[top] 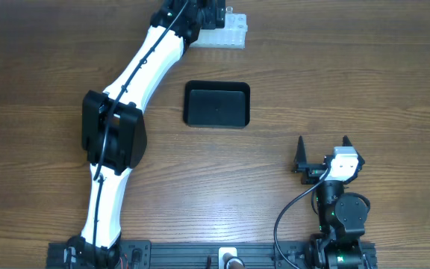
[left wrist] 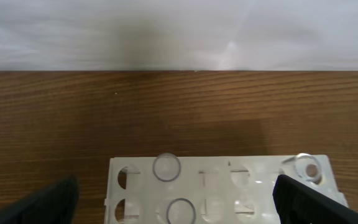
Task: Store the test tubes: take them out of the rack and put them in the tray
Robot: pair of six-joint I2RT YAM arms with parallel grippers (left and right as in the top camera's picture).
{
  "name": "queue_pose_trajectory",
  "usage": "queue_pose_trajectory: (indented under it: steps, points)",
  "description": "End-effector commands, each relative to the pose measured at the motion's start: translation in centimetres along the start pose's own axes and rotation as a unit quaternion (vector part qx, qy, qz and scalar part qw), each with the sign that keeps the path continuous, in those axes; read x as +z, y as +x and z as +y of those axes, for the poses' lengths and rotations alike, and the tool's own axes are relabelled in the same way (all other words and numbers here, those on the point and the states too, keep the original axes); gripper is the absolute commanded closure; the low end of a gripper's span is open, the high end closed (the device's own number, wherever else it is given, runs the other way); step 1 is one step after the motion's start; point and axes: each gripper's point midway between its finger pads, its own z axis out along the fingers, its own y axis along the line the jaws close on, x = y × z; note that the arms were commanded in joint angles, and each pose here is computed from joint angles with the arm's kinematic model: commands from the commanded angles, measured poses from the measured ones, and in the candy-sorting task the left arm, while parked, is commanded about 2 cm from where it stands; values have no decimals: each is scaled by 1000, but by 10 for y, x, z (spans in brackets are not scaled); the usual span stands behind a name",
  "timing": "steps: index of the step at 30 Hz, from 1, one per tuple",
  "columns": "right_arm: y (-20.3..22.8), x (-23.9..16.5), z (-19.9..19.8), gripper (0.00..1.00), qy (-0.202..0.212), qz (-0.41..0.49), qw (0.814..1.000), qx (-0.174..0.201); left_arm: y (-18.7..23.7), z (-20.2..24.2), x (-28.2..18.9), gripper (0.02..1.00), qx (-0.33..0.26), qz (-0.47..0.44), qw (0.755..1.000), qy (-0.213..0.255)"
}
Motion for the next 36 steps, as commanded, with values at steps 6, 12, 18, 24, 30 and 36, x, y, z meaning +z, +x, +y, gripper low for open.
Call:
queue_pose_trajectory:
  steps: [6,12,18,24,30,36]
  points:
    - [1,0,-1,9,1,0,1000,2,16,1,20,29,-2,17,1000,-5]
    - [1,0,-1,7,1,0,1000,2,17,1,20,56,-1,19,1000,-5]
    - [1,0,-1,9,1,0,1000,2,18,0,19,82,2,20,1000,-4]
    - [1,0,-1,9,1,0,1000,2,20,0,19,145,4,25,1000,-6]
    - [1,0,-1,7,1,0,1000,2,20,0,19,161,4,25,1000,-5]
    - [1,0,-1,9,1,0,1000,2,20,0,19,369,4,25,1000,-6]
